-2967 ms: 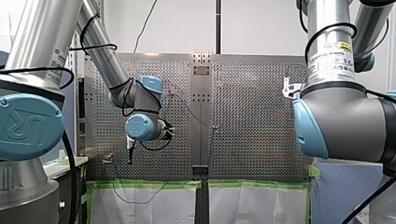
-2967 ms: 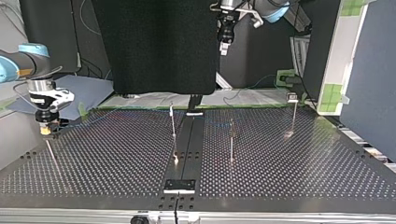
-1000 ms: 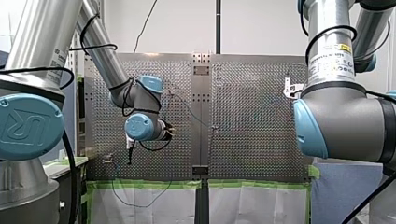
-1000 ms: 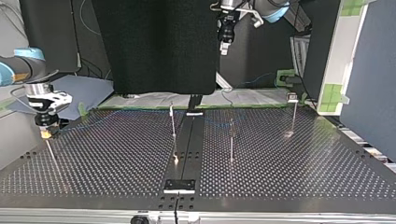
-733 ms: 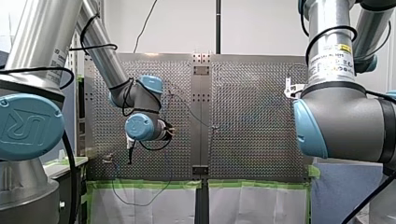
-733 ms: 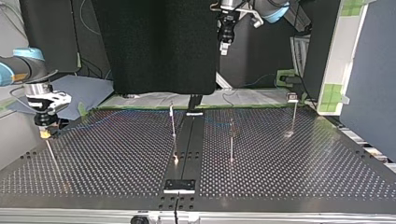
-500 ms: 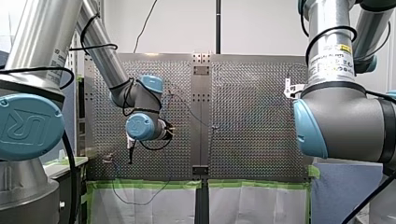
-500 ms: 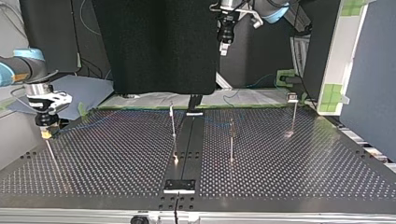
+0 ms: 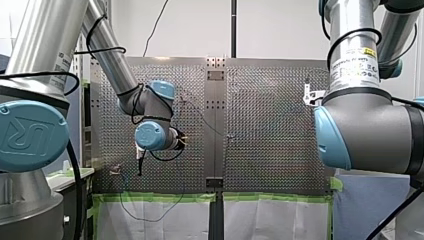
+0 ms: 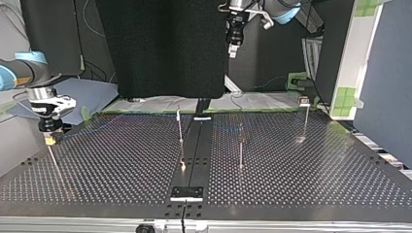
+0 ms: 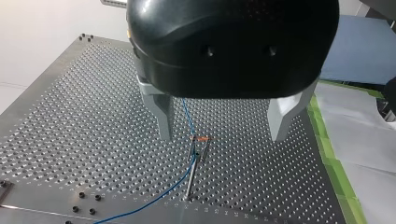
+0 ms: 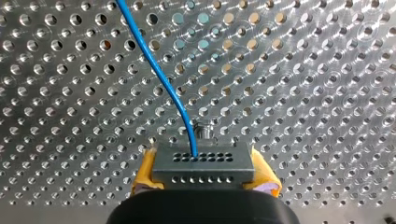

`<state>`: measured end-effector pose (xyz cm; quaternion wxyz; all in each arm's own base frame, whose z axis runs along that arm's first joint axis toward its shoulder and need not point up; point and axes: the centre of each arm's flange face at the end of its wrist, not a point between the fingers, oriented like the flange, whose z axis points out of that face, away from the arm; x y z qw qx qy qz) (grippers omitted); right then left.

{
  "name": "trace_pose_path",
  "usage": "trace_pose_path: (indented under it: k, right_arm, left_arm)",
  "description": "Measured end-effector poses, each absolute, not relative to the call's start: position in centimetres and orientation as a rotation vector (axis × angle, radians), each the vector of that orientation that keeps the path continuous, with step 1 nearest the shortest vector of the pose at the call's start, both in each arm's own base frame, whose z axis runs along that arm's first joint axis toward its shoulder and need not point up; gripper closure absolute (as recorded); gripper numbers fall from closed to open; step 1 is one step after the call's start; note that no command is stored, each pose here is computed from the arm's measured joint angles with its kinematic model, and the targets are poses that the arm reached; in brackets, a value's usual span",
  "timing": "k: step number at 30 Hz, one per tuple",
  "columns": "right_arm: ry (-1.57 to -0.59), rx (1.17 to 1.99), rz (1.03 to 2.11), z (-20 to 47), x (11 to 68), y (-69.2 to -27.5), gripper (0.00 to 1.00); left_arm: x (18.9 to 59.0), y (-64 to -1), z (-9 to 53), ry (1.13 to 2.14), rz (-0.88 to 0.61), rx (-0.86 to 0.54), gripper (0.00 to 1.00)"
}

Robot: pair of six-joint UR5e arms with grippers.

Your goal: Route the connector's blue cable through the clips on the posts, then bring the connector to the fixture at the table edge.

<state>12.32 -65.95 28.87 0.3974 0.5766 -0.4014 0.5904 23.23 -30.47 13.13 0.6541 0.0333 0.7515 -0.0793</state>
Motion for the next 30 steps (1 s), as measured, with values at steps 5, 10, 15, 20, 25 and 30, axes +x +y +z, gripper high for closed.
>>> trace_pose_path:
  k: [5,10,15,20,25,30]
  right_arm:
    - [-1.017,1.460,1.498,28.92,12.33,-65.98,1.00]
    - [-1.029,1.464,1.496,28.88,12.26,-65.87,1.00]
    - [-1.072,1.476,1.485,28.81,11.97,-65.54,1.00]
    - [-1.073,1.476,1.485,28.76,11.97,-65.53,1.00]
    - [-1.073,1.476,1.485,28.76,11.96,-65.53,1.00]
    - [-1.073,1.476,1.485,28.77,11.96,-65.53,1.00]
  left_arm:
    - [23.23,-30.47,13.13,1.704,-0.180,0.076,0.00]
    - [23.24,-30.47,13.15,1.704,-0.180,0.075,0.00]
    - [23.23,-30.47,13.13,1.704,-0.180,0.075,0.00]
    - [23.24,-30.47,13.13,1.704,-0.180,0.075,0.00]
    - [23.24,-30.47,13.14,1.704,-0.180,0.075,0.00]
    - [23.25,-30.48,13.15,1.702,-0.181,0.074,0.00]
